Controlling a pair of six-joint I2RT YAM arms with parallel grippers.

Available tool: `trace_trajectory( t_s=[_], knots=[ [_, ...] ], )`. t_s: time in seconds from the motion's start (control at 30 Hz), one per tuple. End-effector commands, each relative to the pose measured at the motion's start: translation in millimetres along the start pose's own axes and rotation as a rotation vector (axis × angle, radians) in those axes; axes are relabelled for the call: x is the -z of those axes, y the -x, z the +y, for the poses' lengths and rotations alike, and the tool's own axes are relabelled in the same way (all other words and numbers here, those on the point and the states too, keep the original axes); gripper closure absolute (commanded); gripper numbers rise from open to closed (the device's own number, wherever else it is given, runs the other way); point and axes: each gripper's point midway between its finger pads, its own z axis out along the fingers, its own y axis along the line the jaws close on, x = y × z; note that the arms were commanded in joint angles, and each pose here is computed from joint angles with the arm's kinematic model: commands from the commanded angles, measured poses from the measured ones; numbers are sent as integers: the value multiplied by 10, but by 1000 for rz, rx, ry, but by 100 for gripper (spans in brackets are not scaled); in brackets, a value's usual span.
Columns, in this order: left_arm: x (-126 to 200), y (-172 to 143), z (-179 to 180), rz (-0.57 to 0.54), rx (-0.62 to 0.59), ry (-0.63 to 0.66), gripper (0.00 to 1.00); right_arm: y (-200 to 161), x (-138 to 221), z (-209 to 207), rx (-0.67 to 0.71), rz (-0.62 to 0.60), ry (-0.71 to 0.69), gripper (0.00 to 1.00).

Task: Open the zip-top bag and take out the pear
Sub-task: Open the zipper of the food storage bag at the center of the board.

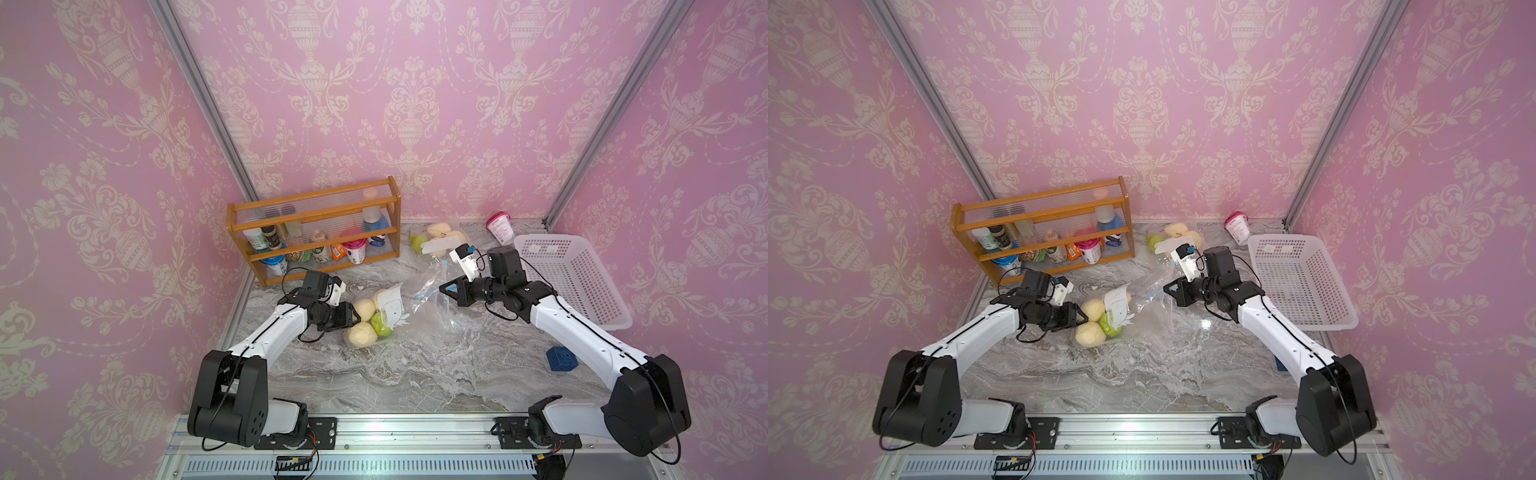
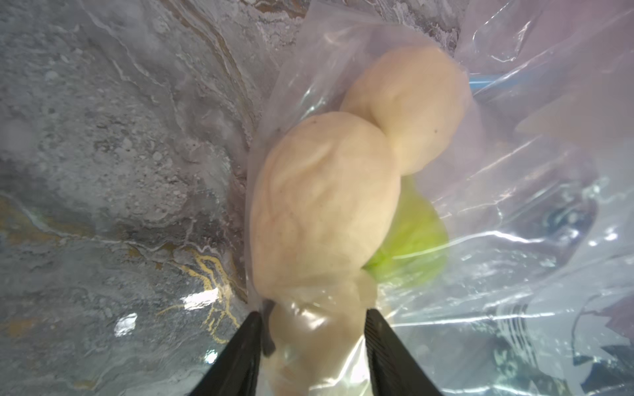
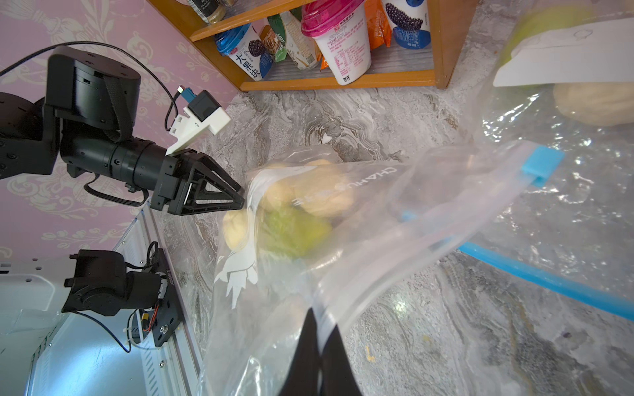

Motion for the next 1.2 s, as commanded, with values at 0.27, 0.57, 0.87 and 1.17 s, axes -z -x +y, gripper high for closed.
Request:
trace_trajectory(
  t_s=[0.27,0.57,0.87,1.17],
  knots=[
    [567,303,-243,-162,-127,38,100,53,-71,122,-47,-39,87,100],
    [1044,665,-108,-315,-211,255,100,93,-321,276,-114,-129,239,100],
    [1098,902,304,-364,-161,451,100,45,-735,374,-197,-137,291,100],
    [1039,976,695,-359,-76,516,100,503,-457,994,-206,-308,699,100]
  ],
)
